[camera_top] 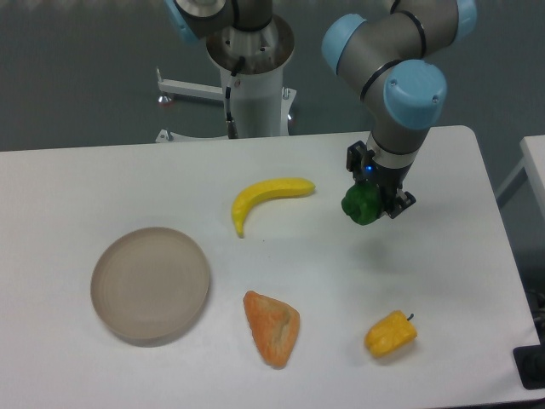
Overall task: Pick up the green pepper from the table
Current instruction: 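Lift the held green pepper up off the table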
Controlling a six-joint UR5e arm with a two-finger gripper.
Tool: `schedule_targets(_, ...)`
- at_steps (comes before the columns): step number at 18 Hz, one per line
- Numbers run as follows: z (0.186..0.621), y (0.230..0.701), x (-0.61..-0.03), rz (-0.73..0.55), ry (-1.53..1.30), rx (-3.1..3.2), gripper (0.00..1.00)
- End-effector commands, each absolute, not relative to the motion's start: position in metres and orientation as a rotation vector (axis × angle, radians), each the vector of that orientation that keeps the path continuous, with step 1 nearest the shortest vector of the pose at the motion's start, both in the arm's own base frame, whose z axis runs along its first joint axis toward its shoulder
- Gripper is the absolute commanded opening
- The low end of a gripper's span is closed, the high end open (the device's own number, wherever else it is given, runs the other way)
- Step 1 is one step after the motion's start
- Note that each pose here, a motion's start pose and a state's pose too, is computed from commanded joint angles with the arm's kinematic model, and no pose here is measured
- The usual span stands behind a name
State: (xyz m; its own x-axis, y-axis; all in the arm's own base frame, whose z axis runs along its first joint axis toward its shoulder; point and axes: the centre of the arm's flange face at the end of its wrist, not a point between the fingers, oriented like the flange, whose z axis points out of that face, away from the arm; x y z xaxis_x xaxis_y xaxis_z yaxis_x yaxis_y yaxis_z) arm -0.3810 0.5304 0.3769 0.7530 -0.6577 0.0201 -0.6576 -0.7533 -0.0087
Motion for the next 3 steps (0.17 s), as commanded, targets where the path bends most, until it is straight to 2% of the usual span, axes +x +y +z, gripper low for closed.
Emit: schedule_targets(3, 0.3768, 0.5309, -0.3815, -0.032, 1.103, -2.94, 0.19)
